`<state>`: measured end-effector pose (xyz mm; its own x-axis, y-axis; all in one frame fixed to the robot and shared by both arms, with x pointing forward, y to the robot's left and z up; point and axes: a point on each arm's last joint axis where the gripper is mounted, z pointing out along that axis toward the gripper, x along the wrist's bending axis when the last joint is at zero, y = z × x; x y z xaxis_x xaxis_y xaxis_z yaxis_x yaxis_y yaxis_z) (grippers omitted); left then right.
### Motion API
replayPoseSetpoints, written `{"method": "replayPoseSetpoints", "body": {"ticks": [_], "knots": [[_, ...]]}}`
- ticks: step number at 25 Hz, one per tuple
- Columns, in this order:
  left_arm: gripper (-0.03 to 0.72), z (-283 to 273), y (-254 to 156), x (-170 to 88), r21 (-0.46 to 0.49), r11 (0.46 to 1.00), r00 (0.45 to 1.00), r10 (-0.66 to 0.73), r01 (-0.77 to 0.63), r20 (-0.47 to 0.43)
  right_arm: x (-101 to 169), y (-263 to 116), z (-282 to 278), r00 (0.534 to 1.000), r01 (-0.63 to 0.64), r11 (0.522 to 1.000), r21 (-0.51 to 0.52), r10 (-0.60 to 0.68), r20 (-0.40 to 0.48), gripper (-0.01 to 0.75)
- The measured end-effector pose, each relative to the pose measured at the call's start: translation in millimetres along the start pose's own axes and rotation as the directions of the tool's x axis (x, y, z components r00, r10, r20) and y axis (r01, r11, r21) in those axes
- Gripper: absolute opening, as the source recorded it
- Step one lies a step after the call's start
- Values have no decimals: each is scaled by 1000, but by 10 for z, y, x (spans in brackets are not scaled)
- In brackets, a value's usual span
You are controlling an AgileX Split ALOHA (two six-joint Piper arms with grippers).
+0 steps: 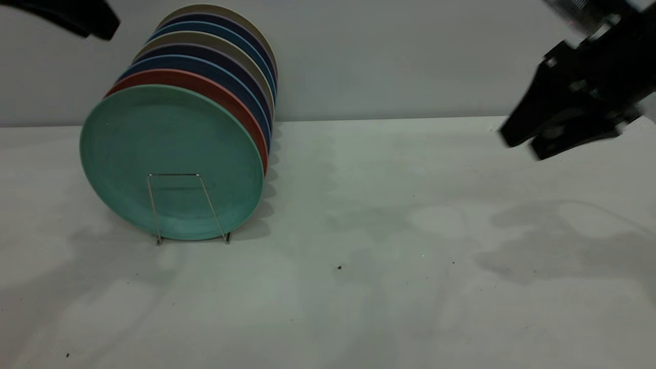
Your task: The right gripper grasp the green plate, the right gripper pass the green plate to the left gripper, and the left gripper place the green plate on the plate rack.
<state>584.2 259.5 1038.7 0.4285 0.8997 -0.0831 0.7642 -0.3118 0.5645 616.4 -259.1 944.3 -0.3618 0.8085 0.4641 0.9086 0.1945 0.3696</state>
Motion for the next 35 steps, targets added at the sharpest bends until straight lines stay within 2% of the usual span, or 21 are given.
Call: {"method": "replayPoseSetpoints", "body": {"ticks": [5,10,14,18,22,27,35], "knots": [[454,-83,-99,34,101,985,988,-133,140,-77,71,-46,-377,979,-40,998,58,27,200,552],[470,-354,-199,64,158,951,948,-225,264,-226,120,-206,-684,928,-133,976,171,62,367,552],[470,-677,-281,29,179,936,919,-237,303,-316,207,-336,-906,894,-205,947,247,78,442,552],[470,-1000,-359,-63,177,936,910,-231,305,-345,339,-369,-1099,886,-199,955,219,79,458,552],[470,-1267,-508,-185,130,947,907,-232,293,-351,557,-494,-1328,888,-170,973,155,83,452,552],[470,-1486,-879,-373,90,955,909,-235,281,-344,880,-844,-1585,901,-122,989,85,75,427,552],[470,-1785,-1545,-715,-7,971,926,-232,241,-299,1362,-1478,-1882,926,24,998,-52,-2,378,552]]}}
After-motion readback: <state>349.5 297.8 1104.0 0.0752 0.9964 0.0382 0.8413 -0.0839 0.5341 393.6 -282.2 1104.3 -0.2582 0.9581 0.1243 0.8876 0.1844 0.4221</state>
